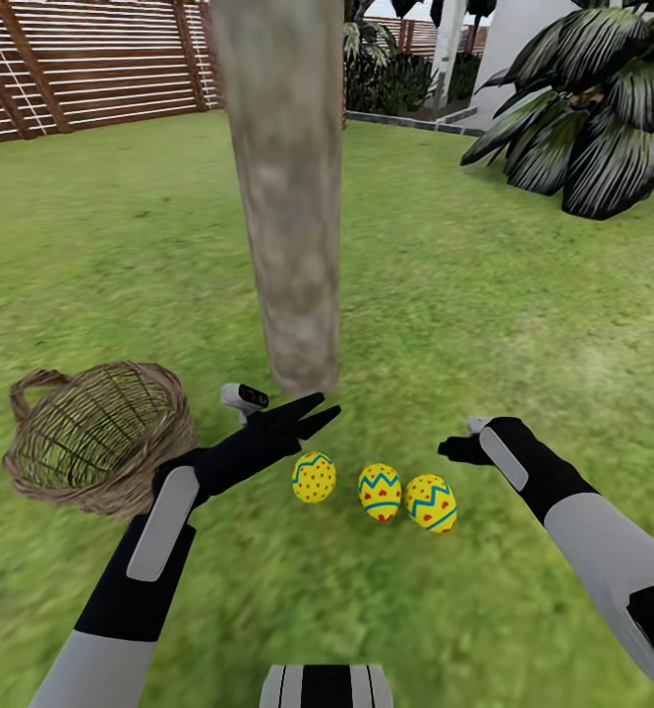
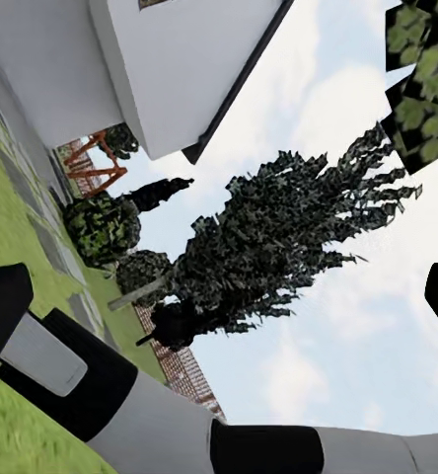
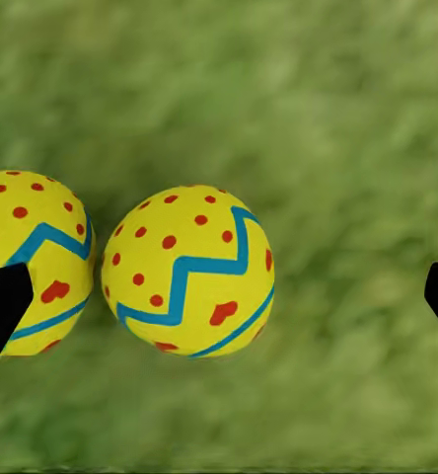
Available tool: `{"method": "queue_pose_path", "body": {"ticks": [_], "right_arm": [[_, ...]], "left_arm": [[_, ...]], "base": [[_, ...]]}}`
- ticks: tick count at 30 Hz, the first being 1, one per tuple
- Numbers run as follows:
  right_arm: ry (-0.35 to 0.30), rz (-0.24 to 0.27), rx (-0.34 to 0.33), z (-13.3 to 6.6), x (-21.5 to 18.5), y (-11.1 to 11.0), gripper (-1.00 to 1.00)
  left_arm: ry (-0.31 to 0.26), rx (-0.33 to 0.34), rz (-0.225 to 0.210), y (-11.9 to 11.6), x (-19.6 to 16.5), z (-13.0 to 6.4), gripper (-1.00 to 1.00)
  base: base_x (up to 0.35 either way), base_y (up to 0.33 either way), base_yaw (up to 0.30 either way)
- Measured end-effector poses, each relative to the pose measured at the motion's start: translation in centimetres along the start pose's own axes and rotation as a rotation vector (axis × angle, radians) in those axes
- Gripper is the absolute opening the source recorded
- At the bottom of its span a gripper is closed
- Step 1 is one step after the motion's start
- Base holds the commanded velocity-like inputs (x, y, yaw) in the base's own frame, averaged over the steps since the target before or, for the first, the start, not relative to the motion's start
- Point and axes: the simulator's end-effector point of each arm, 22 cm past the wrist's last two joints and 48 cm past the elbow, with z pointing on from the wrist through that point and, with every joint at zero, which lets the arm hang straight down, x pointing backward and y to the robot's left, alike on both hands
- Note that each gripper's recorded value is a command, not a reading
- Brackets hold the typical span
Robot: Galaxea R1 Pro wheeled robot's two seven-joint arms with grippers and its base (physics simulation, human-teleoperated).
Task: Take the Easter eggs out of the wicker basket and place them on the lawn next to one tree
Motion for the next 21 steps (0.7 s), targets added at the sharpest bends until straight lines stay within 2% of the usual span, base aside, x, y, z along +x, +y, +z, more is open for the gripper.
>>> {"method": "queue_pose_path", "body": {"ticks": [2,4,5,6,8,9,12,14,17,21], "right_arm": [[-0.009,0.0,-0.003,-0.5,-0.4,0.0,1.0],[-0.013,0.002,-0.06,-0.9,-0.5,1.2,1.0],[-0.009,0.0,-0.12,-1.0,-0.1,2.4,1.0],[-0.001,-0.001,-0.154,-1.0,0.6,3.0,1.0],[0.022,-0.005,-0.182,-0.8,2.8,3.0,1.0],[0.03,-0.006,-0.184,-0.7,3.6,2.9,1.0],[0.081,-0.002,-0.157,0.0,7.8,0.7,1.0],[0.099,0.0,-0.149,0.1,9.4,0.1,1.0],[0.123,0.0,-0.148,0.1,11.5,-0.2,1.0],[0.174,0.013,-0.211,-0.1,15.8,0.1,1.0]], "left_arm": [[0.0,0.003,0.008,-0.5,-0.1,0.1,1.0],[0.006,-0.007,0.02,-0.6,-0.1,0.0,1.0],[0.014,-0.027,0.032,-0.4,-0.3,-0.7,1.0],[0.019,-0.037,0.041,-0.5,-0.5,-1.1,1.0],[0.027,-0.054,0.05,-0.4,-0.6,-1.6,1.0],[0.029,-0.066,0.046,-0.1,-0.5,-1.7,1.0],[0.036,-0.141,0.024,1.9,0.0,-1.7,1.0],[0.043,-0.212,0.001,3.9,0.5,-2.1,1.0],[0.069,-0.255,-0.023,5.1,1.7,-2.1,1.0],[0.131,-0.303,-0.076,6.5,5.3,-3.2,1.0]], "base": [[-0.106,0.039,0.0],[-0.019,0.007,0.0],[-0.006,0.002,0.0],[-0.003,0.001,0.0],[0.0,0.0,0.0],[0.0,0.0,0.0],[0.0,0.0,0.0],[0.0,0.0,0.0],[0.0,0.0,0.0],[0.0,0.0,0.0]]}}
